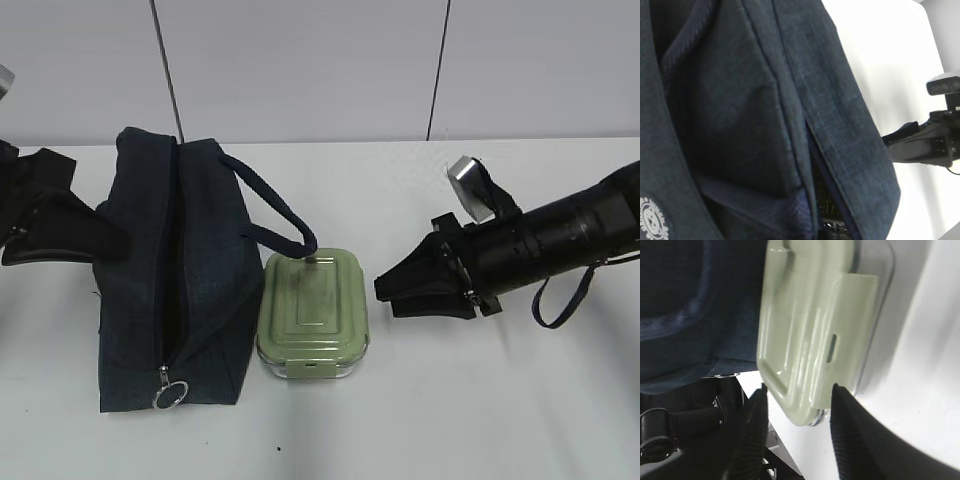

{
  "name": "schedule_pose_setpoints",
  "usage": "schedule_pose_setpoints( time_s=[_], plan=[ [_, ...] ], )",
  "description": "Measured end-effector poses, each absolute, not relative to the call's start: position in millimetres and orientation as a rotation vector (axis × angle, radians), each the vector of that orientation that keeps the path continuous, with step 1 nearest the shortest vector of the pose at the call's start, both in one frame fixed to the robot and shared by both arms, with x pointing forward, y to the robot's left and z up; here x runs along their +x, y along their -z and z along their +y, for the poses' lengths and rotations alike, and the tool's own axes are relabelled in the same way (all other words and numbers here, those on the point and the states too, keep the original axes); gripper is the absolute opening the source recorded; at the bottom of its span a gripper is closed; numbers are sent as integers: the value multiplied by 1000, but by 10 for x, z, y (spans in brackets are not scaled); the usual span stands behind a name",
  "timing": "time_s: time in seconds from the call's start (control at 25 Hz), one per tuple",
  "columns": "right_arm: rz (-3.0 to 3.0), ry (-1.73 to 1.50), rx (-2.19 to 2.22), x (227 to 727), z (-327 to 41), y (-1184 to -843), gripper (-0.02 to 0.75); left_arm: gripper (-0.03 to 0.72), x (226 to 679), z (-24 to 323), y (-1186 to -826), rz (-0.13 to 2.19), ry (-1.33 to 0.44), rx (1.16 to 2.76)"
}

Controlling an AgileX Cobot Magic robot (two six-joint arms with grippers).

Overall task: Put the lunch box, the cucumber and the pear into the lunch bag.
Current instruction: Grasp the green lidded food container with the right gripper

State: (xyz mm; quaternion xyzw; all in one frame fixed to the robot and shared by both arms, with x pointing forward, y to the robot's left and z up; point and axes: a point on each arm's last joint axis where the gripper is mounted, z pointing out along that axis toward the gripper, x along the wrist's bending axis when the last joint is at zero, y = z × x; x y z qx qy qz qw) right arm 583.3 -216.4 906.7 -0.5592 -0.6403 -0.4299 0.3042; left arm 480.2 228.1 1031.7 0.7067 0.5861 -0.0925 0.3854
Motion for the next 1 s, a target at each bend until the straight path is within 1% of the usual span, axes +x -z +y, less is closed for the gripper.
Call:
schedule_pose_setpoints(
  time_s=[0.16,0.48,0.56,0.76,0.88,1.0],
  plan=[
    [-1664,1129,-1492,5849,-2166,-8939,333,-15,4802,2281,-10317,1493,236,1800],
    [-1673,1211,-1471,5895,-2158,-8974,337,-15,4802,2281,-10317,1493,236,1800],
    [-1679,1219,-1467,5898,-2158,-8976,375,-15,4802,2281,-10317,1493,236,1800],
    [-1691,1238,-1456,5903,-2157,-8980,581,-15,4802,2281,-10317,1493,236,1800],
    [-1699,1247,-1445,5906,-2134,-8986,629,-15,4802,2281,-10317,1493,236,1800],
    [-1730,1260,-1410,5937,-2060,-9027,631,-15,4802,2281,-10317,1493,236,1800]
  ],
)
